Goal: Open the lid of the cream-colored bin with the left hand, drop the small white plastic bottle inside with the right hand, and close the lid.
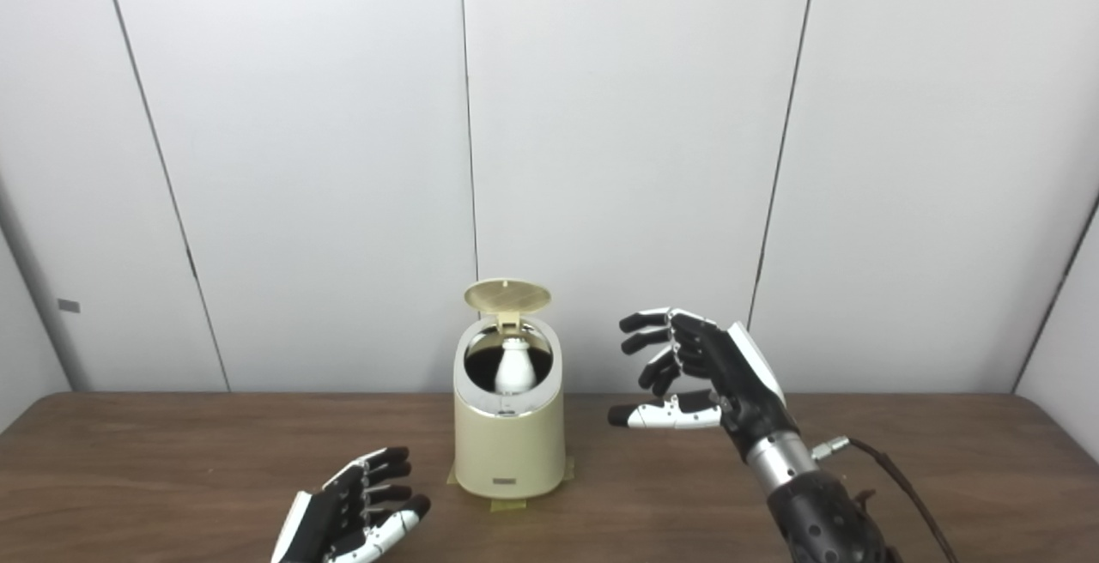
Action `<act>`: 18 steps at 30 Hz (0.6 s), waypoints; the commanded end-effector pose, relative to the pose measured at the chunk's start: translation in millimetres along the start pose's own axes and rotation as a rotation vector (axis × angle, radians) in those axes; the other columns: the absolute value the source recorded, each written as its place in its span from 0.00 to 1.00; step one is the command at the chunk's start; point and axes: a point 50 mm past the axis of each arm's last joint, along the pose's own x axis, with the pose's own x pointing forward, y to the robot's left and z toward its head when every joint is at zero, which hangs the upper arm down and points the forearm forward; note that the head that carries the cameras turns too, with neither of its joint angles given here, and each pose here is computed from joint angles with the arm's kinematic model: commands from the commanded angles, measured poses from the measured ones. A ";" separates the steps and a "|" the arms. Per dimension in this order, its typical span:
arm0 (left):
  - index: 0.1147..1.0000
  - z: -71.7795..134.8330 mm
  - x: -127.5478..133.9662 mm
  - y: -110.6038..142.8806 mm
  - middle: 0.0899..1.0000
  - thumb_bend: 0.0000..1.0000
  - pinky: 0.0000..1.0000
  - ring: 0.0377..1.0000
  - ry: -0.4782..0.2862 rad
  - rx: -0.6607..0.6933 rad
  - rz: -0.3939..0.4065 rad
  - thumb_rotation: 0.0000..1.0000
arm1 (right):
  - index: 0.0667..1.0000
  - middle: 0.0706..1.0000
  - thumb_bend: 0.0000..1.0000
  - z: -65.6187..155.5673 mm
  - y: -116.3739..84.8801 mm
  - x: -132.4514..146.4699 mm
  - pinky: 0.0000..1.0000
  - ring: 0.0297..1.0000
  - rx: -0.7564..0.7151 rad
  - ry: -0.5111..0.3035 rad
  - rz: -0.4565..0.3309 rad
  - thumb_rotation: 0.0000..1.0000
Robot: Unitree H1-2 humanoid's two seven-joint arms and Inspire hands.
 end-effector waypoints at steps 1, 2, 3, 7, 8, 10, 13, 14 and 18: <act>0.77 22.5 11.3 1.9 0.75 0.69 0.61 0.70 -0.097 0.001 0.006 0.22 | 0.67 0.62 0.79 16.7 -2.7 3.3 0.40 0.45 0.027 -0.082 -0.039 0.05; 0.77 22.1 11.4 2.5 0.75 0.69 0.61 0.70 -0.099 0.002 0.006 0.22 | 0.67 0.62 0.78 15.6 0.8 0.0 0.42 0.46 0.041 -0.071 -0.040 0.05; 0.77 22.0 11.4 3.0 0.76 0.69 0.62 0.70 -0.100 0.000 0.005 0.22 | 0.67 0.63 0.78 14.6 4.2 -2.5 0.42 0.46 0.049 -0.063 -0.042 0.05; 0.77 22.2 11.6 4.0 0.76 0.69 0.63 0.72 -0.107 -0.002 0.003 0.23 | 0.67 0.64 0.79 9.4 14.5 -10.3 0.44 0.47 0.085 -0.034 -0.052 0.08; 0.77 22.3 11.7 4.1 0.76 0.70 0.63 0.71 -0.109 0.000 0.003 0.23 | 0.67 0.64 0.79 8.4 16.1 -11.6 0.44 0.47 0.091 -0.030 -0.053 0.09; 0.77 23.5 11.0 4.2 0.76 0.70 0.63 0.71 -0.113 0.002 0.003 0.23 | 0.68 0.64 0.79 2.0 20.6 -16.0 0.42 0.47 0.124 -0.030 -0.058 0.08; 0.77 25.2 9.8 5.1 0.76 0.69 0.63 0.71 -0.118 0.003 0.006 0.24 | 0.68 0.64 0.77 -3.9 24.4 -20.6 0.40 0.48 0.145 -0.036 -0.070 0.07; 0.77 25.9 9.6 6.1 0.76 0.70 0.63 0.71 -0.121 0.003 0.007 0.24 | 0.68 0.64 0.77 -6.2 25.5 -22.5 0.40 0.48 0.147 -0.035 -0.077 0.08; 0.77 30.8 8.6 11.4 0.75 0.70 0.64 0.71 -0.140 0.022 0.014 0.26 | 0.68 0.64 0.80 -11.6 31.2 -30.4 0.47 0.49 0.141 -0.033 -0.104 0.13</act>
